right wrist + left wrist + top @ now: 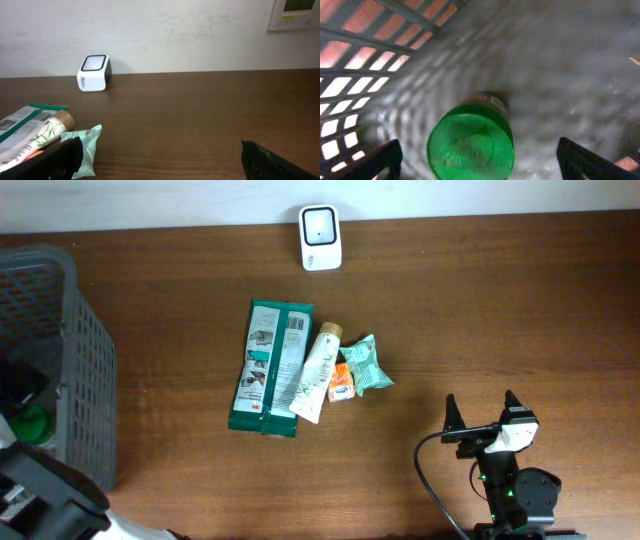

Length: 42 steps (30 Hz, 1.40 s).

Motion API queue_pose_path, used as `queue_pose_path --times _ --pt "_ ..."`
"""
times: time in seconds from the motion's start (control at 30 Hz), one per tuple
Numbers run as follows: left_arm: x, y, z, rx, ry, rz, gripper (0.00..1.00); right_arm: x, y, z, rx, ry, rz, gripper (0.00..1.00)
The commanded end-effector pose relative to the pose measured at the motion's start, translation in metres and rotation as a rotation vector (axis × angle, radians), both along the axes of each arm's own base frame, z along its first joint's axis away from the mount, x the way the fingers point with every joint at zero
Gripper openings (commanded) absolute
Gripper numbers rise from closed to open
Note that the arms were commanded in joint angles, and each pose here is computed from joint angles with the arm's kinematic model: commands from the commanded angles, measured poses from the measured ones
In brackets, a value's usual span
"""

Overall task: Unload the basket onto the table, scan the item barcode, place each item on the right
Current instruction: 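Reach the left gripper into the basket and grasp the green-capped jar, then carry the green-capped jar out and set it beside the pouch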

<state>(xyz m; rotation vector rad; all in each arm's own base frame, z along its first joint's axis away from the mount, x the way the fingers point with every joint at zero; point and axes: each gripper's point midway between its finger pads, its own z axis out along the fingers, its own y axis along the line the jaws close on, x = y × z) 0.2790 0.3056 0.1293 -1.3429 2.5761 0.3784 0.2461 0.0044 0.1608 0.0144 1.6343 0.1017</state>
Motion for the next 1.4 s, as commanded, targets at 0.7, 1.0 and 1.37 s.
queue_pose_path --times 0.7,1.0,1.37 --pt "0.002 0.004 -0.021 -0.094 0.067 0.011 0.60 0.000 0.000 -0.002 -0.006 0.003 0.003 0.98" --pt "0.071 -0.015 0.194 0.003 -0.458 -0.147 0.59 0.000 0.000 -0.002 -0.006 0.003 0.003 0.98" --pt "0.129 -0.240 0.332 -0.135 -0.883 -0.774 0.59 0.000 0.000 -0.002 -0.006 0.003 0.003 0.98"
